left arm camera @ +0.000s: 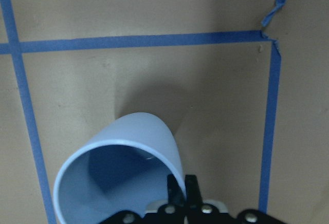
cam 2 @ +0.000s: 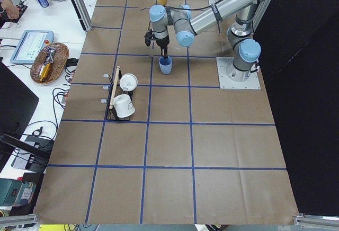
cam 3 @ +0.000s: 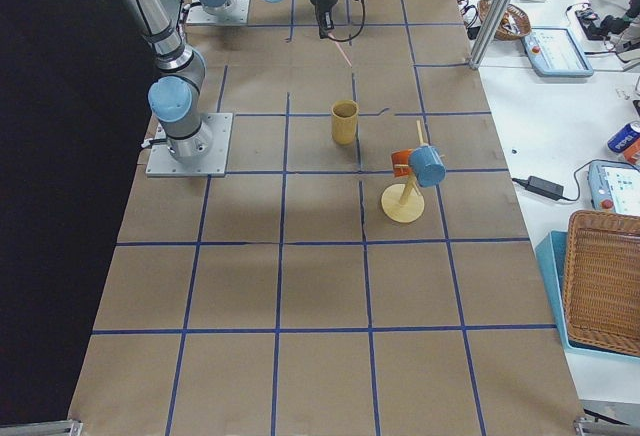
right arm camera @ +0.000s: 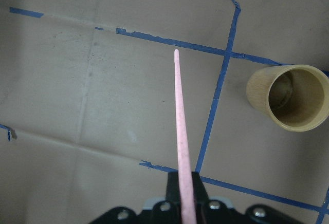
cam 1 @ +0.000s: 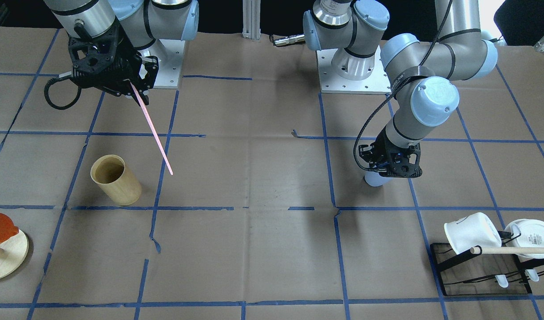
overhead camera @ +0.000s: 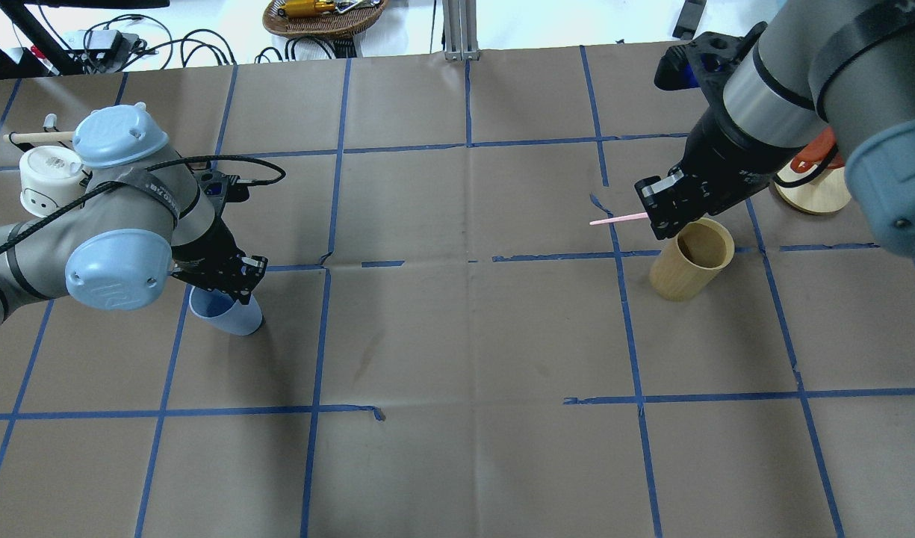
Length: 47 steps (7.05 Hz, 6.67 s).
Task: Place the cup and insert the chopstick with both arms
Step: 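Carry the light blue cup toward the table center with the left gripper, then release the blue cup and raise the left gripper away, then move the right gripper over the blue cup and lower the chopstick in, then open the right gripper and lift it away from the blue cup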
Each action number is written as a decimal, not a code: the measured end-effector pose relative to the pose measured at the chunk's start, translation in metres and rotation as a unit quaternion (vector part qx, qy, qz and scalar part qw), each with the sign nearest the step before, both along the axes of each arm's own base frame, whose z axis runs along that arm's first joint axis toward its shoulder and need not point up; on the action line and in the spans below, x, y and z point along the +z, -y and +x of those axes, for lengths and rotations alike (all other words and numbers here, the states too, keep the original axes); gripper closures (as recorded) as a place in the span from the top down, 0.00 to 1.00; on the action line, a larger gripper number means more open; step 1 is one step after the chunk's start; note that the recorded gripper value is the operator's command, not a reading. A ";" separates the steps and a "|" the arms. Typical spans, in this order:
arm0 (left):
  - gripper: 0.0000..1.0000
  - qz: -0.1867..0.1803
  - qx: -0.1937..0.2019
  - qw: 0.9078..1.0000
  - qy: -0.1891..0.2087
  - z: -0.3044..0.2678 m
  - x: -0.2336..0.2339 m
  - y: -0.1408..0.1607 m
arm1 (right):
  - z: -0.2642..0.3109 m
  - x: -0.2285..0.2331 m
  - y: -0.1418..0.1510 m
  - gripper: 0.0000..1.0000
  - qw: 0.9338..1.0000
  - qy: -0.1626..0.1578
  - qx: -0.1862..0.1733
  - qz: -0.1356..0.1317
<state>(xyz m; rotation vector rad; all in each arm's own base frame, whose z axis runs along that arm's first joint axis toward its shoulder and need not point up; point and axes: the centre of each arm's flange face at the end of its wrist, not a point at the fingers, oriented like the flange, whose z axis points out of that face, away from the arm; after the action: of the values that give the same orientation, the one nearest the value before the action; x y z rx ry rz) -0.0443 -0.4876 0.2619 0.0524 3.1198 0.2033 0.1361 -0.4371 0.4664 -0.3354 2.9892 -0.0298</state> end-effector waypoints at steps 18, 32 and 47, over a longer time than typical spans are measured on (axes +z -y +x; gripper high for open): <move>0.87 -0.070 0.002 0.997 -0.027 -0.354 -0.010 0.054 | -0.006 -0.023 0.014 0.07 0.999 -0.003 0.031 -0.011; 1.00 -0.053 0.074 0.996 -0.012 -0.129 0.218 0.000 | 0.121 -0.001 -0.001 0.09 0.999 0.037 -0.027 0.021; 1.00 -0.036 0.055 0.998 -0.014 -0.121 0.216 -0.004 | 0.152 -0.078 0.062 0.98 0.993 0.052 -0.080 0.072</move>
<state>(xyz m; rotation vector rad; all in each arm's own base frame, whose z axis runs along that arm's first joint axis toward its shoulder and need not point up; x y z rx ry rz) -0.1657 -0.4836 0.4784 -0.1190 3.1566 0.0927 0.2879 -0.4995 0.3880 -0.0757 2.8869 0.1468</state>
